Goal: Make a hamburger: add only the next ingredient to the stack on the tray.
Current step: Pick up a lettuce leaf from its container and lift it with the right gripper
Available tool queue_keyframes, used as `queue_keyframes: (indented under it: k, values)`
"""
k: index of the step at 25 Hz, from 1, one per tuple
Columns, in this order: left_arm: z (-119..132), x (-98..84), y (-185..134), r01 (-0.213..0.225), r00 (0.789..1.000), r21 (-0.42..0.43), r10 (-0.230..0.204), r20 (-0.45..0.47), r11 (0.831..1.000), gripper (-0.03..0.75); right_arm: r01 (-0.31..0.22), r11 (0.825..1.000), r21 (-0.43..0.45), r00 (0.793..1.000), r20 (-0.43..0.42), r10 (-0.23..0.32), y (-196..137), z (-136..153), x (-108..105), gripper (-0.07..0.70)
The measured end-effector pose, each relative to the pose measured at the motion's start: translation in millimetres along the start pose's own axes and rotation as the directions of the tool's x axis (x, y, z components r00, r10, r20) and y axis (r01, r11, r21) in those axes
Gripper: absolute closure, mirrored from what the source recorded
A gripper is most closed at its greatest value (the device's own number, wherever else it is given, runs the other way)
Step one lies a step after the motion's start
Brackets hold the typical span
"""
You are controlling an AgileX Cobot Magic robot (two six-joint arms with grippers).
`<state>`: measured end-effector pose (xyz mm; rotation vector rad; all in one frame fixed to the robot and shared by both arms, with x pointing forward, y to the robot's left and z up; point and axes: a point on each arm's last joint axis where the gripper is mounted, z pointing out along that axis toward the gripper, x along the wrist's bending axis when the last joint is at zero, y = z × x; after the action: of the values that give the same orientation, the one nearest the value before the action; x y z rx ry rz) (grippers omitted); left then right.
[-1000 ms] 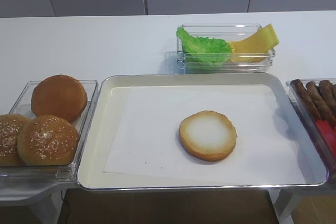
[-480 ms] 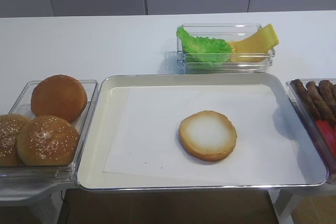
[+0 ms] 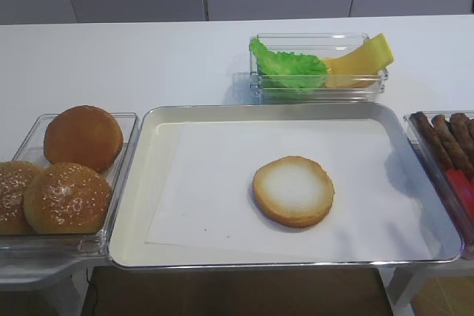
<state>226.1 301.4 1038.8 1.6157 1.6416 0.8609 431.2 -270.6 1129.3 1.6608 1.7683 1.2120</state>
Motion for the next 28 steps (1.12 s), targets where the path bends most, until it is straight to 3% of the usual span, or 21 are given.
queue_keyframes:
  k: [5, 14, 23, 28]
  values:
    - [0, 0.0, 0, 0.000, 1.000, 0.000, 0.000, 0.000, 1.000, 0.344, 0.036, 0.998, 0.059, 0.998, -0.048, -0.033, 28, 45, 0, 0.246]
    - [0, 0.0, 0, 0.000, 1.000, 0.000, 0.000, 0.000, 1.000, 0.344, 0.122, 0.982, 0.145, 0.982, -0.165, -0.097, 61, 137, 30, 0.248]
    - [0, 0.0, 0, 0.000, 1.000, 0.000, 0.000, 0.000, 1.000, 0.344, 0.206, 0.961, 0.182, 0.953, -0.261, -0.155, 66, 219, 65, 0.244]
    - [0, 0.0, 0, 0.000, 1.000, 0.000, 0.000, 0.000, 1.000, 0.344, 0.203, 0.959, 0.196, 0.944, -0.301, -0.138, 66, 251, 76, 0.244]
